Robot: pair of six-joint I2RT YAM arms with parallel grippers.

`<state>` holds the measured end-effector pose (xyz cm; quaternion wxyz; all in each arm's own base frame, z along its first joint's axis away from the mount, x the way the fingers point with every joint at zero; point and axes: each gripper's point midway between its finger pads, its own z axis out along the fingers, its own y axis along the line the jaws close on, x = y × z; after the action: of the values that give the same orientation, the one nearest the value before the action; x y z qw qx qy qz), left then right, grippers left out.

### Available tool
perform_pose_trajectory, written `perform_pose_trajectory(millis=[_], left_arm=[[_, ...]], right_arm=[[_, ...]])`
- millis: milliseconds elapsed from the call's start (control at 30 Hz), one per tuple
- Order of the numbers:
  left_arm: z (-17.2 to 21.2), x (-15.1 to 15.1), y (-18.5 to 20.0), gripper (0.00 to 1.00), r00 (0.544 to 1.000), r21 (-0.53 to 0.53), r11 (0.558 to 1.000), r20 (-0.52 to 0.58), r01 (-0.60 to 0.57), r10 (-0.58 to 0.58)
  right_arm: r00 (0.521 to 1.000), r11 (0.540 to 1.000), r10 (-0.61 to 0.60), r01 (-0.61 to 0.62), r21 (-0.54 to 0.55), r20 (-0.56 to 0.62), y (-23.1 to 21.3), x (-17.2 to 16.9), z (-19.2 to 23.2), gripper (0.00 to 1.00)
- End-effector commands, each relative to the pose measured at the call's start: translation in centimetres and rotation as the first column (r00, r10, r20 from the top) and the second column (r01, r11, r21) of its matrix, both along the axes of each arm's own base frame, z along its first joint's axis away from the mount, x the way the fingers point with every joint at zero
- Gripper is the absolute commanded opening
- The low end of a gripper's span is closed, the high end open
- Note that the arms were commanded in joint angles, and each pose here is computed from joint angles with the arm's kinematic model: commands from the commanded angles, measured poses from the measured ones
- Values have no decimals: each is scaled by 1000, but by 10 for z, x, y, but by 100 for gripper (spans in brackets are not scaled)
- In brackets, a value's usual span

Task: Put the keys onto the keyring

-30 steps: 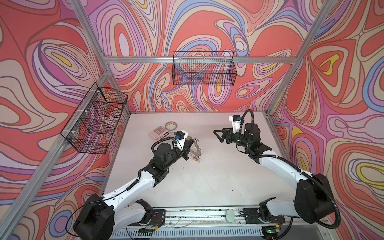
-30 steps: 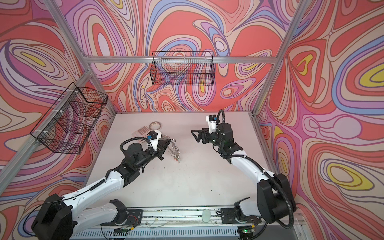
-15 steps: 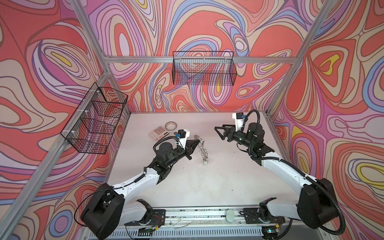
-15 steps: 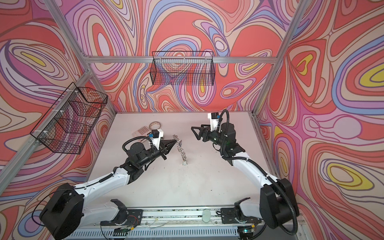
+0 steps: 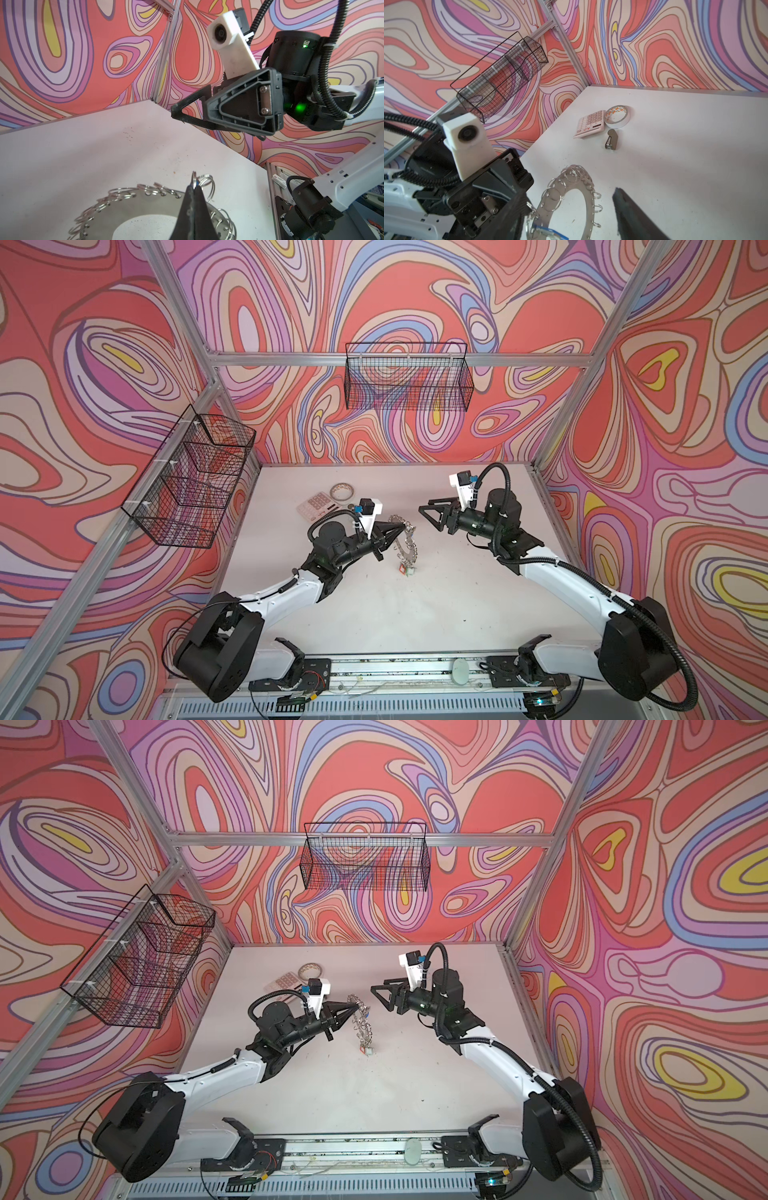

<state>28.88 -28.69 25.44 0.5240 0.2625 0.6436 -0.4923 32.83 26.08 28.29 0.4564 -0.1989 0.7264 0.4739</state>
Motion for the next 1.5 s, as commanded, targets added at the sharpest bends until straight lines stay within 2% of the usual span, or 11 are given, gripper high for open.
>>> perform_pose_trajectory(millis=[0,100,300,467,1067,1467], left_arm=[[37,-3,-3,0,994,-82,995,102,50,-41],[35,-2,-5,0,994,-83,995,97,56,-48],[35,-4,-4,0,993,-78,995,105,59,-50],[38,-6,-4,0,992,-79,995,113,64,-55],[45,-6,-3,0,993,-101,993,108,64,-53],[49,-11,-5,0,991,-107,990,108,96,-84]], right_arm=[[996,996,92,-92,-12,-4,17,-11,-6,58],[994,994,111,-111,-15,-13,21,-11,-10,46],[989,989,146,-147,-8,-30,25,-13,-13,31],[985,985,170,-170,-4,-41,26,-20,-20,25],[972,973,228,-226,41,-54,24,-41,-28,29],[963,966,260,-260,7,-75,35,-47,-43,17]])
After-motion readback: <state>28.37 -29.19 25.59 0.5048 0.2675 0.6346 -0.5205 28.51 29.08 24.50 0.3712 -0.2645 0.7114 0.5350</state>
